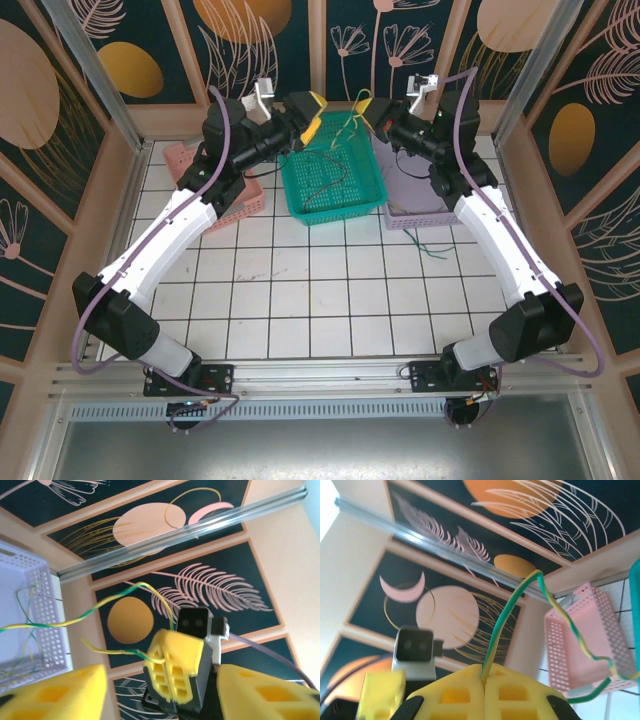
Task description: Untangle the cables
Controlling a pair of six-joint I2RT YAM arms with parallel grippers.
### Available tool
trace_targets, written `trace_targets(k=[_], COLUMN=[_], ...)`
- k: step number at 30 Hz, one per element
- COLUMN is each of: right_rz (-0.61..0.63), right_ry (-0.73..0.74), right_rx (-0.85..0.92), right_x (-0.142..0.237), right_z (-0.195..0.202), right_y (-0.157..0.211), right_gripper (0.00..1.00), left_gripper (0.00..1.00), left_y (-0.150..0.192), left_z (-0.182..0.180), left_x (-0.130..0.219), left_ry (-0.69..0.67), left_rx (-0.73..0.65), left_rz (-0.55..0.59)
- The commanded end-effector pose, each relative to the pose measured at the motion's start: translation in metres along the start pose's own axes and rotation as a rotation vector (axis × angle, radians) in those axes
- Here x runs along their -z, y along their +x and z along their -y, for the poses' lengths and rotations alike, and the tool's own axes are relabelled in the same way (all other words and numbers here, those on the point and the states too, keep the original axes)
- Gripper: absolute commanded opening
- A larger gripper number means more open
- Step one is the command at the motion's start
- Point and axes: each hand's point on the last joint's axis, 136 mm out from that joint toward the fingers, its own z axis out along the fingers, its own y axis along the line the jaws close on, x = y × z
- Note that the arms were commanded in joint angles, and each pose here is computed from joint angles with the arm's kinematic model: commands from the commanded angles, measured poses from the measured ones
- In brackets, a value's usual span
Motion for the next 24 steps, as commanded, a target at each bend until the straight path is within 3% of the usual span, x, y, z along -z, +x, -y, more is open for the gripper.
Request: trace_targets(k=[1,6,12,18,24], right_rz=[-0.062,-0.068,-0.028,0.064,0.039], right_ry=[-0.007,-0.04,0.014,0.073,0.161], right_rx=[0.271,0.41,0.702,1.073,1.259], right_x=[0.016,0.016,0.015,0.014,0.004], right_z=[-0.013,-0.009,0.008,0.012,0.012], right_y=[0.015,0.026,0.052,0.073,0.084], right_gripper=[0.0,0.0,0.0,0.0,0.0], left_gripper=[0.69,0.77,0.8,0.8,0.75], left_y=[0.012,0.014,0.019,0.032,0.046], left_z=[0.01,-0.006,-0.009,-0.021,-0.047], left_x=[0.002,0.002,0.001,-0.003,0.001], left_ry=[0.093,0.104,0.107,0.051,-0.086], left_rx=[0.241,0.597,0.751,0.766,0.72], left_rz=[-0.082,-0.092,-0.096,-0.136,-0.153])
